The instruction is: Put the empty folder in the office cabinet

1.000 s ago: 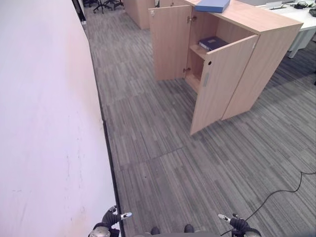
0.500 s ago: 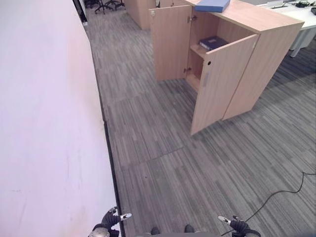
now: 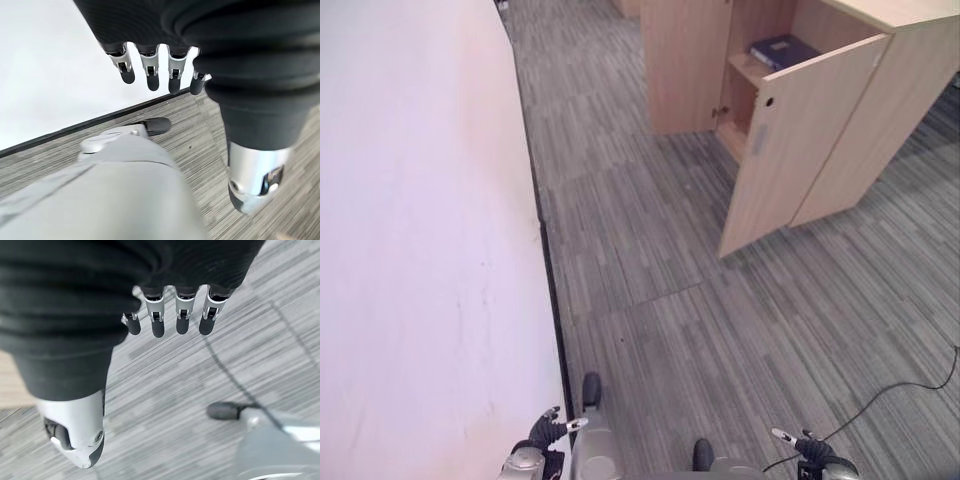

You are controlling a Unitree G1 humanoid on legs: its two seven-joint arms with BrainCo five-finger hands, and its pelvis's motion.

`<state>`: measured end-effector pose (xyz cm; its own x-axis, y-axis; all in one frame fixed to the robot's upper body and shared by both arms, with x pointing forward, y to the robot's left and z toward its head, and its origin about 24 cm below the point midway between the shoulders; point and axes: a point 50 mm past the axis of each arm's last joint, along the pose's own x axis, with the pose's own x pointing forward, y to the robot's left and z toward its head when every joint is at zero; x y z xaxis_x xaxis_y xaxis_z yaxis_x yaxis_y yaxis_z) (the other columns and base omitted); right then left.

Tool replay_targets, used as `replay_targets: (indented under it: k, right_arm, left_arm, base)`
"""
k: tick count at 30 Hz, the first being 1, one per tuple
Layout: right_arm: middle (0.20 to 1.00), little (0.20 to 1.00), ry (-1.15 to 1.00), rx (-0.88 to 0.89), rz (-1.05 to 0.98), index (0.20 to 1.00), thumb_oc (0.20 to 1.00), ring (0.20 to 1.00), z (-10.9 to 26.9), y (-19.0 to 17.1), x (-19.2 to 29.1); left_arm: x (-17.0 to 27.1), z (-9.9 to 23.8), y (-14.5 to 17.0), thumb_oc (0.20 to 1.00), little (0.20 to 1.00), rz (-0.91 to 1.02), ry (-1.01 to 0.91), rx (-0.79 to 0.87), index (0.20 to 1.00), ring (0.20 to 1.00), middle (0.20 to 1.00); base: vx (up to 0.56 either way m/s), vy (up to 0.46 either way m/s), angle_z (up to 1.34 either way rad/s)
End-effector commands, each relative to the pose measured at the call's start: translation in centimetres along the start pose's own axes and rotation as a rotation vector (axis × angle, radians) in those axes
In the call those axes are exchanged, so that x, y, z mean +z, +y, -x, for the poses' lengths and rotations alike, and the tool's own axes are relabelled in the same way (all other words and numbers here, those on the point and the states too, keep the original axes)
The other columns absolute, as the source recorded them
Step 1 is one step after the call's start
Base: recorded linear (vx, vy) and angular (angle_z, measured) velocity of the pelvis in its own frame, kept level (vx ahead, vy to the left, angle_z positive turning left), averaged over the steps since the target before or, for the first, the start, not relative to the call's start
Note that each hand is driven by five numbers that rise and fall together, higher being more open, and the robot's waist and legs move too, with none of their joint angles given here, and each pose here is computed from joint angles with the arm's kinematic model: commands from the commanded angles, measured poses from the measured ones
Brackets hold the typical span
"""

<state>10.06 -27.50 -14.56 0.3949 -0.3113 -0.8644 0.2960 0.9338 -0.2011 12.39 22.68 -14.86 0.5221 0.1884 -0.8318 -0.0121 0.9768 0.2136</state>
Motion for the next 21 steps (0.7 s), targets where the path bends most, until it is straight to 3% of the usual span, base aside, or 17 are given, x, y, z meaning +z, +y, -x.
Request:
replay_targets:
  k: [1, 8, 13, 21]
  right_arm:
    - [1.0, 1.0, -0.042, -0.01, 0.032, 1.0, 1.0, 1.0, 0.0, -0.5, 1.0]
    - [1.0, 1.0, -0.048, 0.082, 0.09, 1.0, 1.0, 1.0, -0.1, 2.5, 1.1]
    - [1.0, 1.0, -0.137, 0.107, 0.073, 1.0, 1.0, 1.0, -0.3, 3.7, 4.2]
    - [1.0, 1.0, -0.131, 0.058, -0.018, 1.0, 1.0, 1.0, -0.4, 2.8, 3.9]
  left_arm:
    - [0.4, 0.2, 2.0, 1.0, 1.0, 0.027, -0.044, 0.058, 1.0, 1.0, 1.0]
    - [0.4, 0.2, 3.7, 1.0, 1.0, 0.024, -0.044, 0.107, 1.0, 1.0, 1.0]
    - [2.1, 0.1, 5.3, 1.0, 1.0, -0.003, -0.09, 0.141, 1.0, 1.0, 1.0]
    - [2.3, 0.0, 5.4, 1.0, 1.0, 0.034, -0.088, 0.149, 1.0, 1.0, 1.0]
  base:
    - [0.41, 0.316, -0.42]
    - [0.31, 0.289, -0.2]
    - [0.19, 0.325, 0.0]
    - [0.31, 0.25, 0.0]
